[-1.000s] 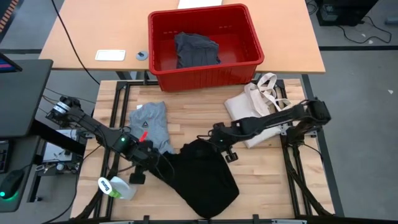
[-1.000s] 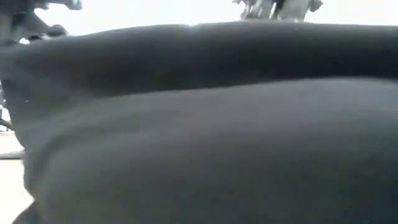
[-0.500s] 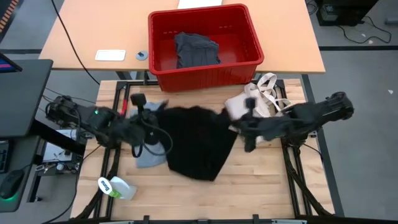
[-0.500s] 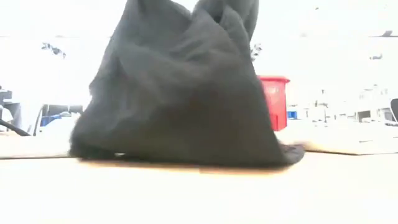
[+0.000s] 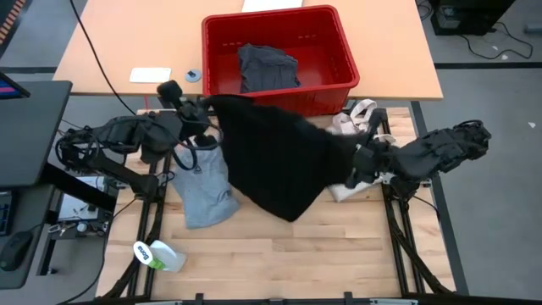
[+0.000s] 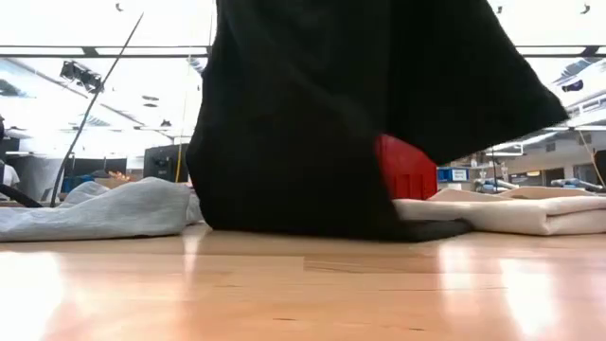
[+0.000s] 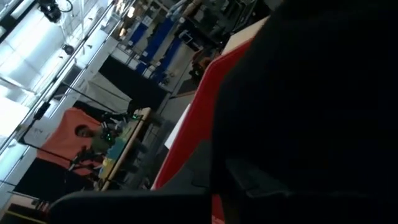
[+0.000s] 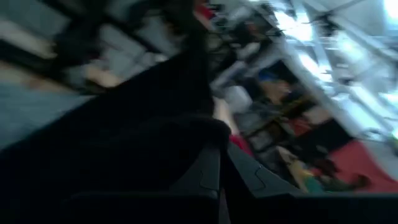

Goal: Fold Laundry from Bin
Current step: Fold the black shirt

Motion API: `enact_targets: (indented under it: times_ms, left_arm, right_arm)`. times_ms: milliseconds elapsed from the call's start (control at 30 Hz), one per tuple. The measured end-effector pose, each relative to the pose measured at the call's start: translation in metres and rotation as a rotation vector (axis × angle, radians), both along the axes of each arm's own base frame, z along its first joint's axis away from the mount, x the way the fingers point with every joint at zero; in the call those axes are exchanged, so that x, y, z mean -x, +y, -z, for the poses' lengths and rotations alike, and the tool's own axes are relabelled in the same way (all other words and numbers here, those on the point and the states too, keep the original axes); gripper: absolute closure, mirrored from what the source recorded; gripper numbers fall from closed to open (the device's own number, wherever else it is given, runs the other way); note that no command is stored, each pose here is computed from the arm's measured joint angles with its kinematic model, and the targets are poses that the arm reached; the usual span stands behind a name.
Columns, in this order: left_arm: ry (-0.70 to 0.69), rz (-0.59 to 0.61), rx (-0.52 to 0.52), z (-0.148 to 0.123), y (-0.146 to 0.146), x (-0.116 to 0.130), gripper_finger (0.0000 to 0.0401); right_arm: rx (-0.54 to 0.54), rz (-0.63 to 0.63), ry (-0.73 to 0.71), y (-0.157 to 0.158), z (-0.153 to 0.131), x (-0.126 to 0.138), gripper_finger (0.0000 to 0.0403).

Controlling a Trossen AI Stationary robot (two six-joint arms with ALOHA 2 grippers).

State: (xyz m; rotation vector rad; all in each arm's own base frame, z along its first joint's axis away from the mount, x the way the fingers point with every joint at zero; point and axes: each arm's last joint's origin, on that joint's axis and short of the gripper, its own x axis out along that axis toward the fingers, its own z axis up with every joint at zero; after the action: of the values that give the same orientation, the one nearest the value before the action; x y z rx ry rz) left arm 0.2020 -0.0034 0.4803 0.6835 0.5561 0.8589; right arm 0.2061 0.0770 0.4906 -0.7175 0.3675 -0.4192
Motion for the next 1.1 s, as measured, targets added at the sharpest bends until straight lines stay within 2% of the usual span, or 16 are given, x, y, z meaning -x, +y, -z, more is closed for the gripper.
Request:
enact_targets:
  times_ms: [100, 200, 300, 400, 467, 600, 733, 800, 1000, 1100]
  left_arm:
    - [0.009, 0.000, -0.010, -0.001, 0.001, 0.003, 0.0390]
    - [0.016, 0.029, 0.000, -0.001, -0.001, 0.005, 0.0390]
    - [0.082, 0.228, 0.115, 0.009, -0.010, 0.009, 0.0390]
    - [0.227, 0.459, 0.277, 0.024, -0.020, 0.009, 0.0390]
    - [0.296, 0.513, 0.379, 0.034, -0.025, 0.007, 0.0390]
    - [0.404, 0.423, 0.489, 0.050, -0.026, 0.006, 0.0390]
    - [0.472, 0.339, 0.545, 0.059, -0.025, 0.007, 0.0390]
    - [0.478, 0.316, 0.561, 0.061, -0.025, 0.007, 0.0390]
    - [0.493, 0.272, 0.595, 0.063, -0.025, 0.011, 0.0389]
    - [0.528, 0.254, 0.636, 0.066, -0.024, 0.016, 0.0389]
  right_arm:
    - [-0.123, -0.075, 0.088, 0.003, 0.015, -0.001, 0.0383]
    - [-0.354, -0.126, 0.167, 0.004, 0.035, -0.012, 0.0377]
    - [-0.559, -0.161, 0.259, 0.012, 0.070, -0.035, 0.0377]
    - [-0.616, -0.168, 0.410, 0.026, 0.116, -0.060, 0.0380]
    - [-0.643, -0.143, 0.497, 0.031, 0.141, -0.070, 0.0382]
    - [-0.714, -0.129, 0.646, 0.033, 0.180, -0.083, 0.0379]
    - [-0.717, -0.090, 0.749, 0.032, 0.210, -0.089, 0.0362]
    - [-0.732, -0.071, 0.756, 0.029, 0.219, -0.091, 0.0348]
    - [-0.889, -0.108, 0.762, 0.026, 0.232, -0.090, 0.0287]
    - [-0.899, -0.064, 0.812, 0.029, 0.235, -0.084, 0.0256]
